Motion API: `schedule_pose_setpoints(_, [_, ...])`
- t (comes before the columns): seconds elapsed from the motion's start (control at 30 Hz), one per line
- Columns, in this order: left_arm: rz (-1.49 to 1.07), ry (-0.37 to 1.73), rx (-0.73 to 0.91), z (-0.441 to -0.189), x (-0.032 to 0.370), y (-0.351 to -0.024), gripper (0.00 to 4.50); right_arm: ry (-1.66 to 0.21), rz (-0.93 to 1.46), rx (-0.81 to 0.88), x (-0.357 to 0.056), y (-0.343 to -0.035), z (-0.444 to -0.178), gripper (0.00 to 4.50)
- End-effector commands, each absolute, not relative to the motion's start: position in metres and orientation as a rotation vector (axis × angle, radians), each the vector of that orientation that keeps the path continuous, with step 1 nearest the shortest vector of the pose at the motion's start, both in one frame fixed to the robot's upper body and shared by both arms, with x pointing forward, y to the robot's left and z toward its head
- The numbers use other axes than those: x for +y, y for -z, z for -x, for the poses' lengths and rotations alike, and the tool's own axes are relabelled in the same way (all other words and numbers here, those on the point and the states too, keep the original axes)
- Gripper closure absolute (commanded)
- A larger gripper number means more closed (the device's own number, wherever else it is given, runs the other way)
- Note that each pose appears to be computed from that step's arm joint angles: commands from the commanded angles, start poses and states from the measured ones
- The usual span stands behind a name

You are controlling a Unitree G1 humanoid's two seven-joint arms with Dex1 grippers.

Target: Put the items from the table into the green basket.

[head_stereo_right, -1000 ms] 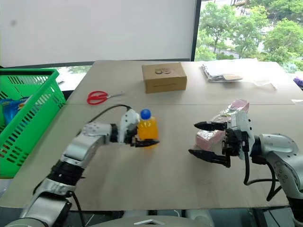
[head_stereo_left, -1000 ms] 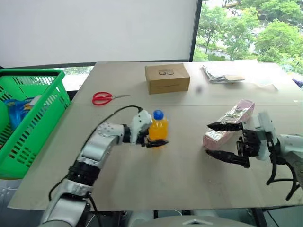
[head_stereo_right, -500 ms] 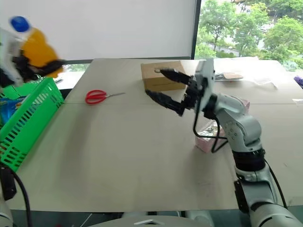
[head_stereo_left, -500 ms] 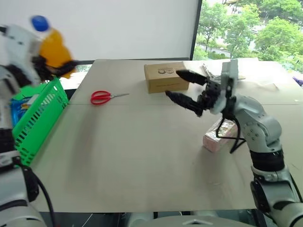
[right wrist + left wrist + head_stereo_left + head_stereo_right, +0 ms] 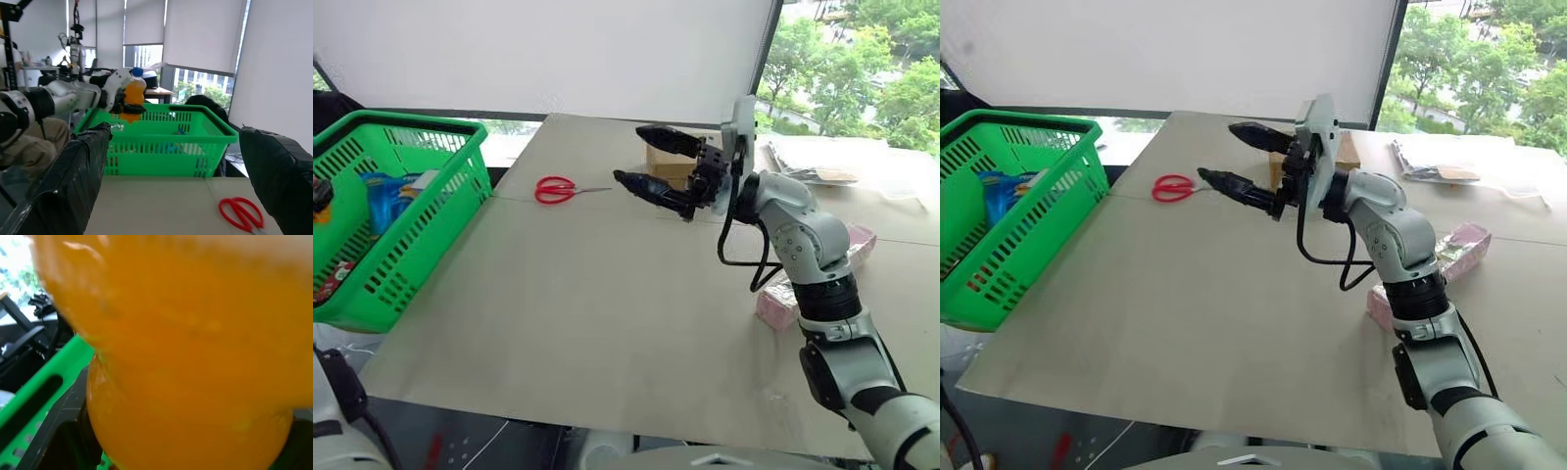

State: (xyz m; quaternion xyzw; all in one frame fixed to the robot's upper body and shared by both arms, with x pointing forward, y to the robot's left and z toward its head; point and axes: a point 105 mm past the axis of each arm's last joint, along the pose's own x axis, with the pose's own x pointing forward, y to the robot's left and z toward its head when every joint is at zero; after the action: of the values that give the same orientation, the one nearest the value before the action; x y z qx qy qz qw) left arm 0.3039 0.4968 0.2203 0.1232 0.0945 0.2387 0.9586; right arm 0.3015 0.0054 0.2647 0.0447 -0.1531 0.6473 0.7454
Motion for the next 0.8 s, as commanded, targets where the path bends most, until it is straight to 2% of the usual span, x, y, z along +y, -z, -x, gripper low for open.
schedule_pose_setpoints(0.03, [-0.32, -0.445, 0.084, -0.315, 0.487, -0.249, 0.31, -1.433, -0.046, -0.317, 0.005, -0.265, -0.292, 0.0])
schedule_pose_setpoints(0.07, [-0.319, -0.423, 0.084, -0.319, 0.483, -0.247, 0.15, -1.428, -0.032, -0.309, 0.005, -0.263, -0.292, 0.0])
schedule_pose_setpoints(0.27, [-0.33, -0.454, -0.021, -0.331, 0.476, -0.264, 0.15, -1.358, -0.029, -0.293, -0.009, -0.262, -0.299, 0.0])
schedule_pose_setpoints(0.37, [-0.327, -0.317, -0.137, -0.358, 0.44, -0.283, 0.15, -1.294, -0.026, -0.278, -0.03, -0.258, -0.304, 0.0])
schedule_pose_setpoints(0.47, [-0.376, -0.008, -0.157, -0.392, 0.37, -0.28, 0.15, -1.19, -0.004, -0.254, -0.057, -0.251, -0.311, 0.0])
schedule_pose_setpoints(0.57, [-0.388, 0.354, -0.12, -0.42, 0.268, -0.257, 0.15, -1.052, 0.041, -0.196, -0.096, -0.238, -0.316, 0.0])
schedule_pose_setpoints(0.7, [-0.344, 0.627, -0.058, -0.425, 0.173, -0.232, 0.15, -0.926, 0.085, -0.122, -0.13, -0.224, -0.314, 0.0])
schedule_pose_setpoints(0.8, [-0.299, 0.883, 0.001, -0.412, 0.087, -0.205, 0.15, -0.835, 0.104, -0.053, -0.158, -0.209, -0.306, 0.0])
